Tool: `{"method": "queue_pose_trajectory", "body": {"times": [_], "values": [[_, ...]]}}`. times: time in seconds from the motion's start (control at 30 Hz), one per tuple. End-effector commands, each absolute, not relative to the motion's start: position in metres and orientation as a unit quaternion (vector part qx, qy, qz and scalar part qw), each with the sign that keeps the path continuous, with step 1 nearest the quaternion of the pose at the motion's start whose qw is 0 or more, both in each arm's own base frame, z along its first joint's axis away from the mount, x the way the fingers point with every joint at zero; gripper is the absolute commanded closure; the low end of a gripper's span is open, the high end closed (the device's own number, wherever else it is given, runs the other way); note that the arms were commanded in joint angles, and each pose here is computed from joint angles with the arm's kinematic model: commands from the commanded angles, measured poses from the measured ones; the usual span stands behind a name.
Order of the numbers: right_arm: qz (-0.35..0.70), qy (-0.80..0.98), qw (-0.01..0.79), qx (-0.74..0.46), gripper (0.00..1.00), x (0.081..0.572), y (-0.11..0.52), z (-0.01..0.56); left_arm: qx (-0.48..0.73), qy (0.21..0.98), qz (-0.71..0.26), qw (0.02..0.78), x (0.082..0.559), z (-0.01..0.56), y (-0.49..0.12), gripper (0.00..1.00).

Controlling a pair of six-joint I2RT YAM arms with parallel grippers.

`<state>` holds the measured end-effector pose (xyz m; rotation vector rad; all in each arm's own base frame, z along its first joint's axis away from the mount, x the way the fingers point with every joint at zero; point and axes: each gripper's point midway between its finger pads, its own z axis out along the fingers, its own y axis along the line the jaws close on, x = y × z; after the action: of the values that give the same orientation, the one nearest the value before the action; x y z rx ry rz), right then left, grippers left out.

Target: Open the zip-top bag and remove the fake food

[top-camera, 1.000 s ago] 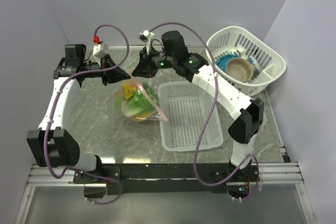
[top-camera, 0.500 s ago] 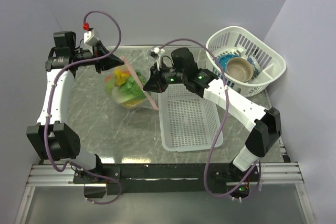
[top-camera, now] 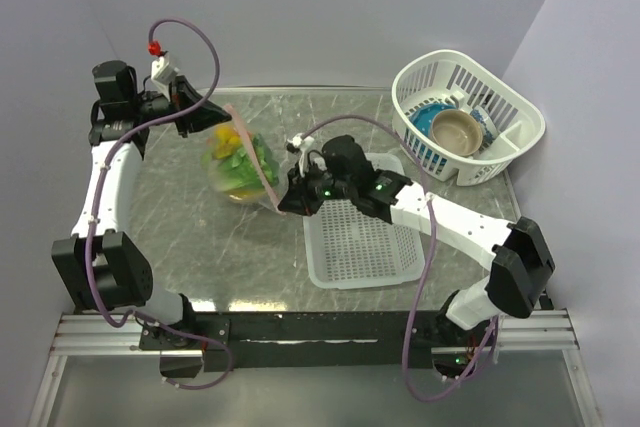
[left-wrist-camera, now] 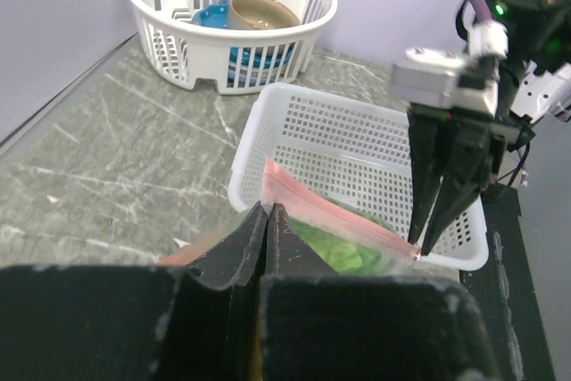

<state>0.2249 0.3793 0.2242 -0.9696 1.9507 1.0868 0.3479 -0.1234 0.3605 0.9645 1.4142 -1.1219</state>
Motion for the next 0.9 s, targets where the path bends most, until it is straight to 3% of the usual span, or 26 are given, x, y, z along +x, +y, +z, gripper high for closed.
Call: {"method": "queue_pose_trajectory", "body": {"times": [0.0,0.1,0.2,0.3,0.33,0.63,0.87], "values": [[0.394,0.77,0.317,-0.389,0.99,0.201,0.381,0.196,0.441,0.553,-0.426,0.565,0.336,0.401,-0.098,0.96],[0.386,0.775,0.316,-0.388,0.94,0.203,0.384,0.192,0.425,0.564,-0.436,0.557,0.332,0.394,-0.087,0.96],[0.381,0.774,0.33,-0.383,0.74,0.211,0.388,0.203,0.424,0.561,-0.443,0.556,0.324,0.388,-0.084,0.95],[0.358,0.767,0.405,-0.345,0.49,0.239,0.387,0.237,0.413,0.562,-0.467,0.544,0.307,0.372,-0.089,0.93],[0.351,0.762,0.432,-0.331,0.46,0.249,0.387,0.247,0.411,0.562,-0.47,0.543,0.299,0.369,-0.092,0.92],[0.342,0.741,0.526,-0.238,0.46,0.293,0.39,0.298,0.404,0.571,-0.499,0.512,0.252,0.323,-0.105,0.89],[0.375,0.743,0.501,-0.238,0.56,0.276,0.394,0.296,0.394,0.575,-0.506,0.508,0.25,0.32,-0.105,0.89]]}}
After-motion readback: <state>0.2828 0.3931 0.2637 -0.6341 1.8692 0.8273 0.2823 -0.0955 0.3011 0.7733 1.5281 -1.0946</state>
